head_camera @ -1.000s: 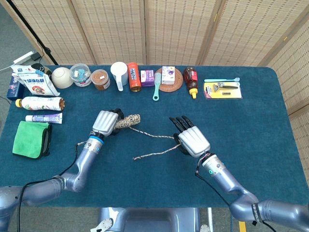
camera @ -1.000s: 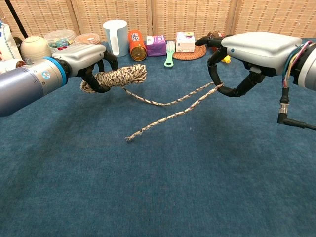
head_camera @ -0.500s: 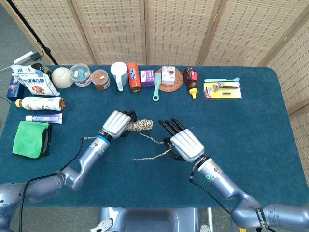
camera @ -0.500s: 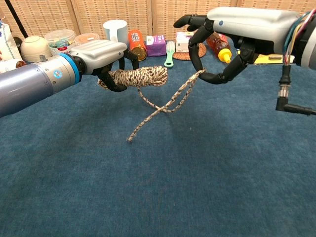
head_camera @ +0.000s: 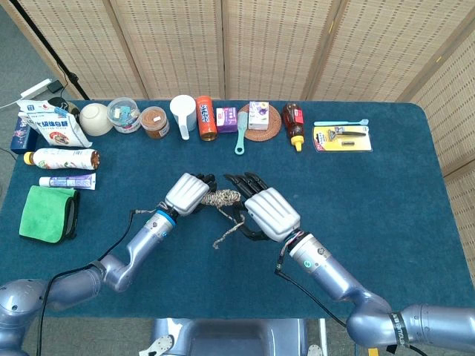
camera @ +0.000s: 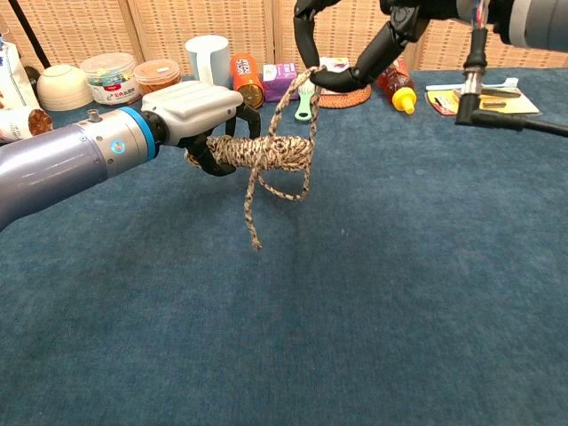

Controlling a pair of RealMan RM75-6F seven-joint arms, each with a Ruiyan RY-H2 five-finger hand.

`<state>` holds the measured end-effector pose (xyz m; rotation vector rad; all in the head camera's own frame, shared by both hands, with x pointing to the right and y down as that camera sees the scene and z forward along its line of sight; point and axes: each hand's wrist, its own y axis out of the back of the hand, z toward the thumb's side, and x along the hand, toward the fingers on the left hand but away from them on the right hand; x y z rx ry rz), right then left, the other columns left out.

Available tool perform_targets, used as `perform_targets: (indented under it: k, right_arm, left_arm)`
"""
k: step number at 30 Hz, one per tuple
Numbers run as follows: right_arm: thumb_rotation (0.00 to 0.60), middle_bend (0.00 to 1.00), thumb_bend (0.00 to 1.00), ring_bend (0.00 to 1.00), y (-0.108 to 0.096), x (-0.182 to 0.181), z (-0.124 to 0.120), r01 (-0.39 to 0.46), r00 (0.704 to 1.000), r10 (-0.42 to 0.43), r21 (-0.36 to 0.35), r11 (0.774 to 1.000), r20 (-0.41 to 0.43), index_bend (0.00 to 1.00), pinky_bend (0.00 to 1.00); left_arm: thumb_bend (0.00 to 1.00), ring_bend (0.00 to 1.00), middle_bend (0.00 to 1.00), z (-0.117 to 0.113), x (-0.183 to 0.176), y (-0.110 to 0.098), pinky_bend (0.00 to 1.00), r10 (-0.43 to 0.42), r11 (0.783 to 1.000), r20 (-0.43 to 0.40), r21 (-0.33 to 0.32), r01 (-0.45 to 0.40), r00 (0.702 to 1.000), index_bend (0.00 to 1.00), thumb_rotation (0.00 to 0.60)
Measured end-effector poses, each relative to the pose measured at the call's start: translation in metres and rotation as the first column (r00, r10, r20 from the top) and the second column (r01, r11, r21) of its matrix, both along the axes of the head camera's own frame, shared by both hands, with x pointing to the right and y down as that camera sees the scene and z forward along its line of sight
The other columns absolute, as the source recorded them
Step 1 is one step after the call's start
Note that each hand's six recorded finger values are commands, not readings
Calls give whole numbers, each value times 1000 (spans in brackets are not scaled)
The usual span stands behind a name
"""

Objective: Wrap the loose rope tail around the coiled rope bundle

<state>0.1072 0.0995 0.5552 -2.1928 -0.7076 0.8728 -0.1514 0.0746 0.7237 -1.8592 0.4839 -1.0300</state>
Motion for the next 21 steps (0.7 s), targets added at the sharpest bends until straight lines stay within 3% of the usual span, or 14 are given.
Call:
perform_targets:
  k: [9,21]
  right_arm:
    - [600,0,506,0,-19,-23,-18,-37,998,40,-71,997,45,615,0]
    - [600,0,512,0,-52,-35,-33,-87,996,88,-47,995,28,617,0]
  left_arm:
    - [348,380,305,2,8,5,576,29,1000,1,4,-29,1000,456,600]
    - [348,376,305,2,7,12,576,89,996,13,18,-89,996,456,600]
